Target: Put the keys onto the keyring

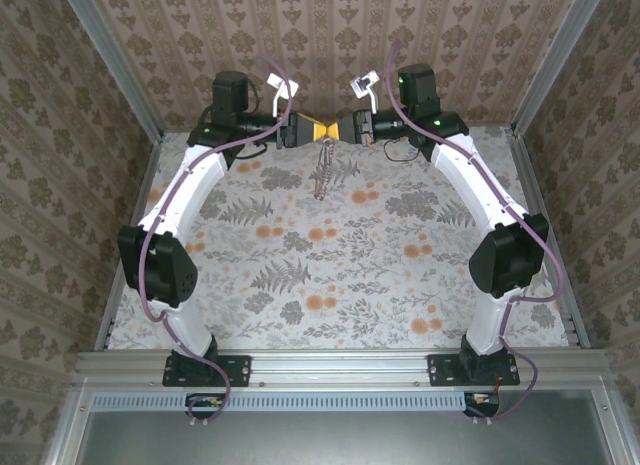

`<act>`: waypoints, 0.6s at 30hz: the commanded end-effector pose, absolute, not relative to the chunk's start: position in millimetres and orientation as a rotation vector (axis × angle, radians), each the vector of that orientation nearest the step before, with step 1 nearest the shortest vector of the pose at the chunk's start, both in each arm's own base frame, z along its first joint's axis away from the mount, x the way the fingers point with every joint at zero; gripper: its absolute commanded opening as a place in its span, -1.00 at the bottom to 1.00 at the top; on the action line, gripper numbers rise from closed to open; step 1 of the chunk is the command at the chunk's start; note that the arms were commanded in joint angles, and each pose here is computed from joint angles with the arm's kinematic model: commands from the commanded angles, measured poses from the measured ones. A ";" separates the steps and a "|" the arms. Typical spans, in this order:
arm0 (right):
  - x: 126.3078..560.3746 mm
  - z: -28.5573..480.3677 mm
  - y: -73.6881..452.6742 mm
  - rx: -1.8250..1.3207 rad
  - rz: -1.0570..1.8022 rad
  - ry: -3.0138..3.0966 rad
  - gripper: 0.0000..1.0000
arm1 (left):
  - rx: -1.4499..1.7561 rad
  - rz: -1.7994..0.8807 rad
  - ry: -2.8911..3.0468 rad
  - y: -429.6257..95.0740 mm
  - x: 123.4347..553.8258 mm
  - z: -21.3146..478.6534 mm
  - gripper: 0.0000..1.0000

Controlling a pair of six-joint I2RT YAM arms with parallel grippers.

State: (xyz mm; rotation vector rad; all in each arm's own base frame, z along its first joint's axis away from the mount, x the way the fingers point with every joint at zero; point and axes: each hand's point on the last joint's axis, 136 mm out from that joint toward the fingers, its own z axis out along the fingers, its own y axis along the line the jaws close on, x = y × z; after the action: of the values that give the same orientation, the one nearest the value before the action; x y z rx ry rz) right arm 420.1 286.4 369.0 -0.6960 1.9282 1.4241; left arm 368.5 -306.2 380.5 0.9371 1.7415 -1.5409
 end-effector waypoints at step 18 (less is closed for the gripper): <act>414.4 384.0 285.4 -0.721 1.436 1.861 -1.00 | 1.006 -1.579 1.682 -312.7 353.9 382.7 -1.00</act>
State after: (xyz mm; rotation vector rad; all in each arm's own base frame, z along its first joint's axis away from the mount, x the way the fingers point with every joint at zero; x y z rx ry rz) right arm 419.1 286.7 367.4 -0.7025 1.9222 1.4381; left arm 367.5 -306.9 372.3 0.9422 1.7469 -1.5537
